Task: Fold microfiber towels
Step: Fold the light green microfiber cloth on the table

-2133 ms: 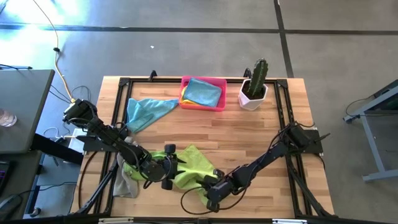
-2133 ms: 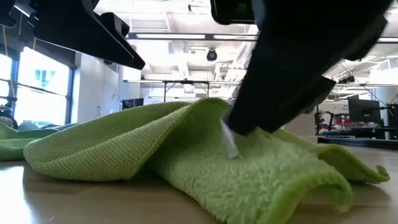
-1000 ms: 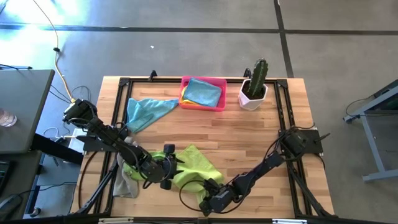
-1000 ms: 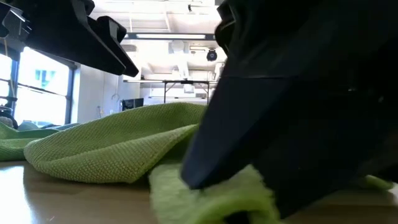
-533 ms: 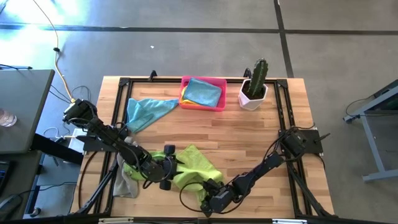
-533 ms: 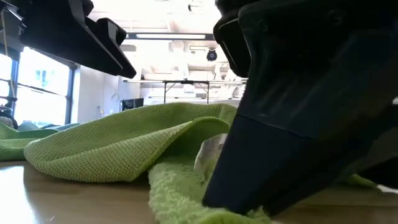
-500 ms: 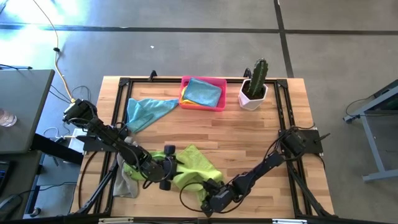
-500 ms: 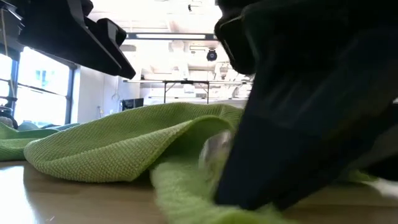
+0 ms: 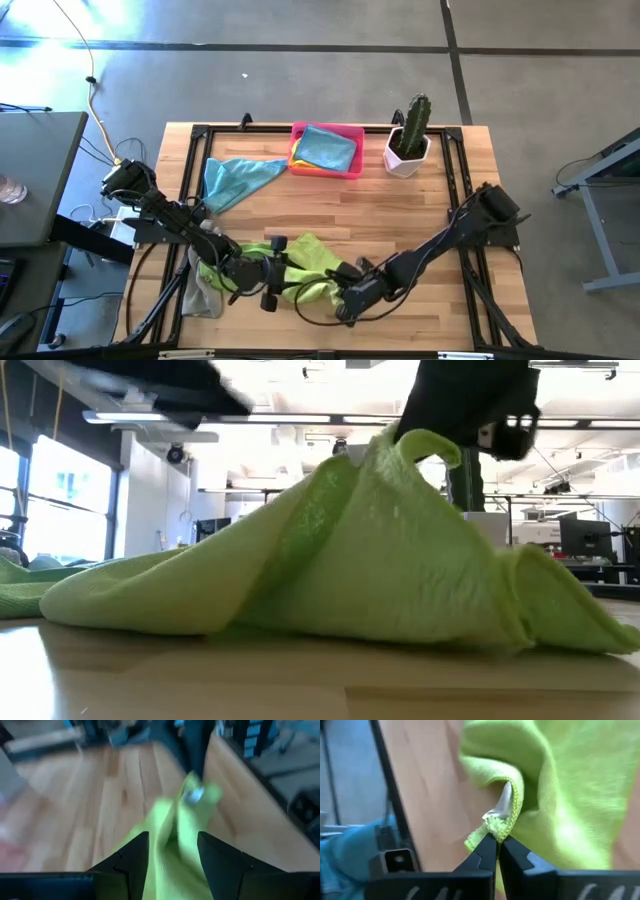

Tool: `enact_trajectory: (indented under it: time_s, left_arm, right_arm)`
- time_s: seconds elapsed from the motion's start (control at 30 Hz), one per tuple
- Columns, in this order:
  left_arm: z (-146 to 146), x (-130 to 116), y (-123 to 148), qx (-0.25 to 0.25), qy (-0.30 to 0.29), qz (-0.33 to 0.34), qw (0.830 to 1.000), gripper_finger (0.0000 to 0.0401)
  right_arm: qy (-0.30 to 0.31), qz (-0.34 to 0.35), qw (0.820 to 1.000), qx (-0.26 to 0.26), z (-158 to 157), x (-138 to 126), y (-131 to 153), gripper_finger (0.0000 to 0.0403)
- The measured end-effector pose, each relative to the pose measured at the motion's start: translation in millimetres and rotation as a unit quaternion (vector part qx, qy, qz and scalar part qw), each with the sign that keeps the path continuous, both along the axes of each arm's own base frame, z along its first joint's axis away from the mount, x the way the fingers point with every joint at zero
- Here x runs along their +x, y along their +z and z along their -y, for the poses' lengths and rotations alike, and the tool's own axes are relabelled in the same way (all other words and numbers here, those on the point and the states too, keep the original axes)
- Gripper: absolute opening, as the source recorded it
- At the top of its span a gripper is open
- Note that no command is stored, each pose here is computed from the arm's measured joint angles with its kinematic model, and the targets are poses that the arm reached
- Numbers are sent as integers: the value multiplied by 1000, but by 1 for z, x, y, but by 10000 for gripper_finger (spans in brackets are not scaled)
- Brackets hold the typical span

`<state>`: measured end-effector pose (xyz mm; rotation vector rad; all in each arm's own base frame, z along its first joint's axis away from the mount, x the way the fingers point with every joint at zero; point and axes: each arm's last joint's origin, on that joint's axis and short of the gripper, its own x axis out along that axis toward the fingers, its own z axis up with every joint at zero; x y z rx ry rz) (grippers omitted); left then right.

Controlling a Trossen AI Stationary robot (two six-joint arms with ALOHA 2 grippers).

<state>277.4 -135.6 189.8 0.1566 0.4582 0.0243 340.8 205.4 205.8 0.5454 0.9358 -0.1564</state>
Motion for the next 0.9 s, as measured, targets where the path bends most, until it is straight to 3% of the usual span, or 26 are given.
enact_trajectory:
  time_s: [0.2, 0.6, 0.9]
  left_arm:
    - [-4, 7, 9, 13, 50, 60, 997, 158]
    - [-30, 18, 13, 58, 106, 79, 990, 158]
    - [-35, 27, 1, 54, 62, 59, 995, 158]
  right_arm:
    - [41, 27, 998, -42, 23, 3, 23, 0]
    - [23, 68, 995, -70, 83, 10, 62, 0]
    - [-5, 107, 990, -86, 115, 4, 91, 0]
